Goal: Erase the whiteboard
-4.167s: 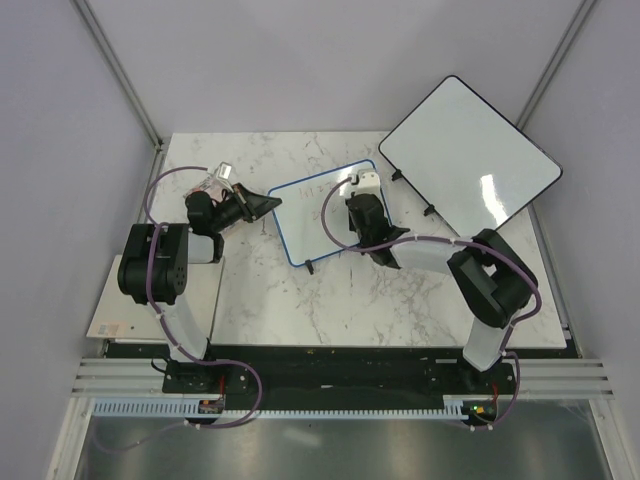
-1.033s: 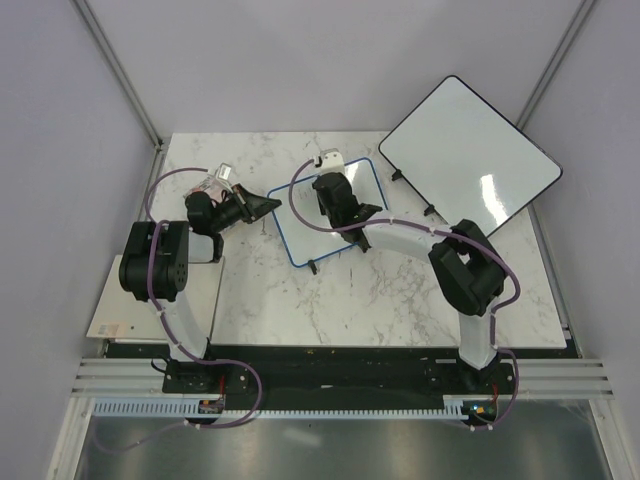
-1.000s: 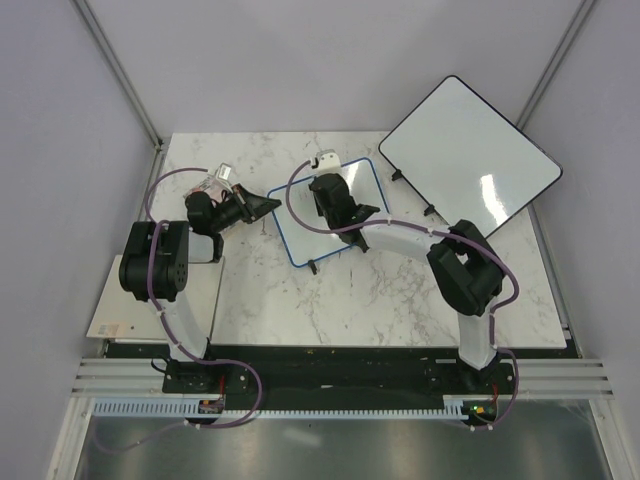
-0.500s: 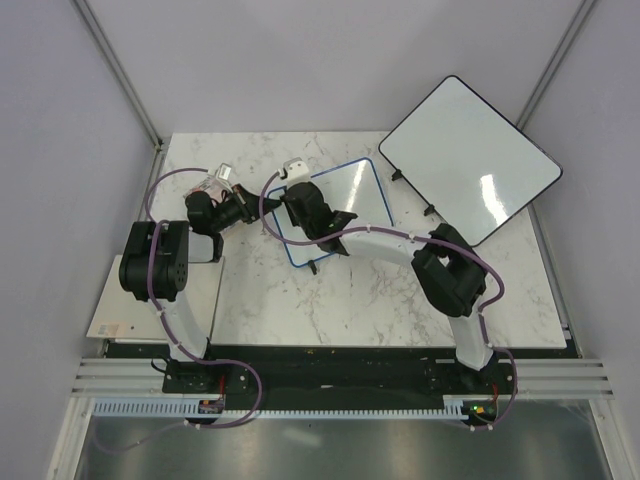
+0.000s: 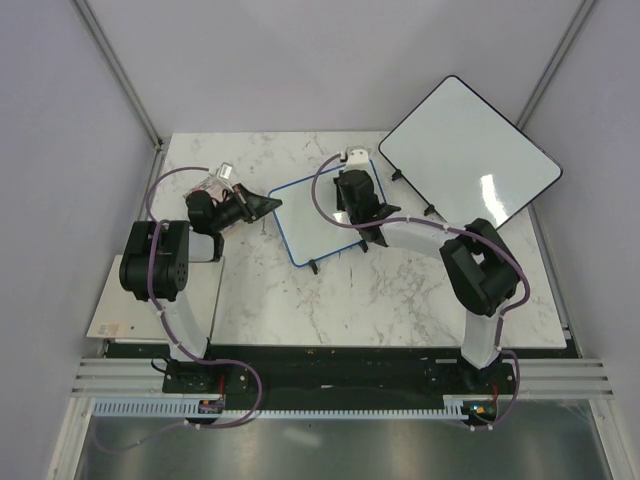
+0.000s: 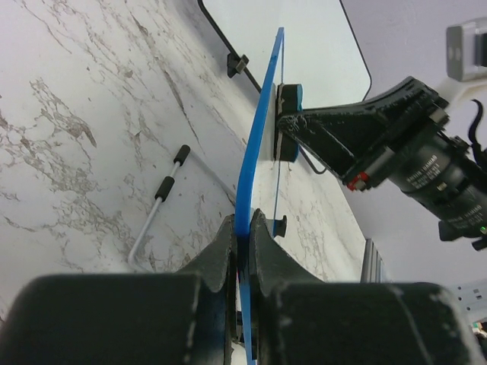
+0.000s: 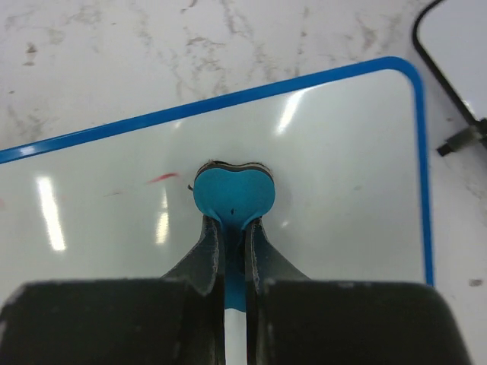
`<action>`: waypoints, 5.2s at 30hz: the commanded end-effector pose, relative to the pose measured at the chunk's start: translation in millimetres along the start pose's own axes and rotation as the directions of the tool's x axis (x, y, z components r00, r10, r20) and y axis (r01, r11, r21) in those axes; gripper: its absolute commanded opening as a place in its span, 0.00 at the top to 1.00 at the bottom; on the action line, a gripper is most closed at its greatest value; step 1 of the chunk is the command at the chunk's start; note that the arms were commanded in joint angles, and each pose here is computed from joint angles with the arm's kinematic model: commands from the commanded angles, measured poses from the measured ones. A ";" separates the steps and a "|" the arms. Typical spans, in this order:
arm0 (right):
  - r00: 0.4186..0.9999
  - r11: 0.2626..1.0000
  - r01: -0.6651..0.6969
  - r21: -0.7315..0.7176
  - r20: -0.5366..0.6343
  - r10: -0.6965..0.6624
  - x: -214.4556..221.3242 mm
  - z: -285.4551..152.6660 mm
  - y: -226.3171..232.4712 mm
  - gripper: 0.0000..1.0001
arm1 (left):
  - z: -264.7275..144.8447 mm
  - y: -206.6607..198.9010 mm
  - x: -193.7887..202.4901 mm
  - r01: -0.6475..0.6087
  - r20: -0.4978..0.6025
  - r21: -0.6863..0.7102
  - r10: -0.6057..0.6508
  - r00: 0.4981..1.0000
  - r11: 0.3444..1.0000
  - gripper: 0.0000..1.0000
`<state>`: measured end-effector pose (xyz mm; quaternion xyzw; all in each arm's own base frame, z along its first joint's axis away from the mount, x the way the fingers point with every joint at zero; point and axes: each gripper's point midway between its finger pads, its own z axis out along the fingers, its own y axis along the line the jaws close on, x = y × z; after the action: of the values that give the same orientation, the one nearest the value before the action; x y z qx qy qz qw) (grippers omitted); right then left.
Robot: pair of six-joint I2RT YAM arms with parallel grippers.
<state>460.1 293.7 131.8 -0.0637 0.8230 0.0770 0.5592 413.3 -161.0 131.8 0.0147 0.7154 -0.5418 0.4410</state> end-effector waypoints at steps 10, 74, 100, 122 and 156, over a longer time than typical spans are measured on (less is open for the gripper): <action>0.980 0.979 0.031 0.202 -0.197 0.010 97.6 -31.8 -91.8 1.00 | 0.6 -0.9 37.7 -0.042 -0.131 0.062 0.050 0.990 0.997 0.98; 0.990 0.995 -0.001 0.100 -0.140 0.015 133.9 -52.9 -62.2 1.00 | -0.1 -3.1 41.2 -0.030 -0.134 0.081 0.041 0.990 0.996 0.98; 0.990 0.998 -0.058 0.001 0.125 0.057 22.1 -15.9 -40.5 1.00 | 0.4 -4.4 41.1 -0.021 -0.133 0.092 0.033 0.991 0.996 0.98; 0.993 0.959 -0.004 -0.284 -0.118 -0.030 33.4 16.0 22.2 1.00 | 3.7 -7.8 43.6 -0.035 -0.145 0.094 0.048 0.988 0.995 0.98; 0.995 0.999 -0.007 -0.050 -0.101 0.002 23.8 34.8 3.9 1.00 | 7.8 -15.0 48.9 -0.065 -0.166 0.093 0.080 0.983 0.993 0.98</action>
<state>435.1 405.9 147.9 -0.1572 0.7878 0.2614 0.5351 415.4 -164.2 129.0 0.0167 0.7170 -0.5409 0.4394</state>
